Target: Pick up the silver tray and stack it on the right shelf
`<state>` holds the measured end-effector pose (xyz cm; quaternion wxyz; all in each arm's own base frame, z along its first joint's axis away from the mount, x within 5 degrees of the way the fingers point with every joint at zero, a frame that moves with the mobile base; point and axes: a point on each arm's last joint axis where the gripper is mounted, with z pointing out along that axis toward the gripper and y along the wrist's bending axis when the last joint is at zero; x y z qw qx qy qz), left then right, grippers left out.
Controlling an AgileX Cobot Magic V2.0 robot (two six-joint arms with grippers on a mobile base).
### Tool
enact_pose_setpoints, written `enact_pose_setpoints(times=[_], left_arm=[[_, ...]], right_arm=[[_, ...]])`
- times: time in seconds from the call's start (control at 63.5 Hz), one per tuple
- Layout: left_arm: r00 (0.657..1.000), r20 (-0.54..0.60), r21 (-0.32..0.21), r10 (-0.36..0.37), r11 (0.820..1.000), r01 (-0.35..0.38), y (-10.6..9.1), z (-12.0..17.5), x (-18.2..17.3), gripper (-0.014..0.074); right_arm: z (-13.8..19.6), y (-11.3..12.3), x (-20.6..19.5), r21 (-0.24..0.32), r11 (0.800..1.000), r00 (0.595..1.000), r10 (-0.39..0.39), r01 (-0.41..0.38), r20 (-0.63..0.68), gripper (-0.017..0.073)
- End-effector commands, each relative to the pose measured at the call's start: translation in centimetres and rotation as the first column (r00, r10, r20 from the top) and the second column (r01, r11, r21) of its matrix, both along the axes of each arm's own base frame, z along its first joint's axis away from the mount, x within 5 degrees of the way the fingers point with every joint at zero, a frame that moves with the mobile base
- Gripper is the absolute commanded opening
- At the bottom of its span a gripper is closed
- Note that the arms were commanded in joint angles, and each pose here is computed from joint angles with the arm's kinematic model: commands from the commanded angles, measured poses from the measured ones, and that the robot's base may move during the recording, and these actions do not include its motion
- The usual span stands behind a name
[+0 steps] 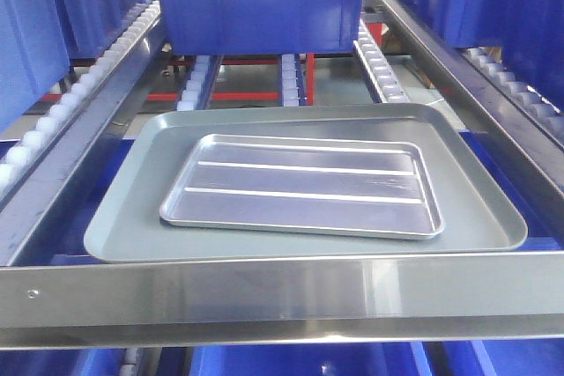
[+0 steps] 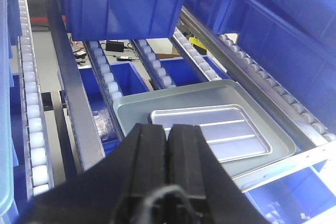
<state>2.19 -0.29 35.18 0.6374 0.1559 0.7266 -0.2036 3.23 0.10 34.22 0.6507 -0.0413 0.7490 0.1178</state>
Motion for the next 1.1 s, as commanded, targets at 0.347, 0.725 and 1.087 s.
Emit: enact_pose_setpoints(times=[0.347,0.725,1.087], left_arm=[[0.997,0.079,-0.04,-0.013,0.999,0.016,0.0,1.4,-0.1,-0.0101],[0.987,0.135,-0.053,0.084,0.996,-0.078,-1.1,-2.1,0.9,-0.0101],[0.861,0.277,-0.141,0.427,0.904,-0.403,-0.1,-11.7,2.8,-0.0101]], right_arm=[[1.5,0.0,0.0,-0.009,1.0,0.994,0.004,-0.003,0.108,0.0057],[1.5,0.0,0.0,-0.009,1.0,0.994,0.004,-0.003,0.108,0.0057],[1.5,0.0,0.0,-0.009,1.0,0.994,0.004,-0.003,0.108,0.0057]])
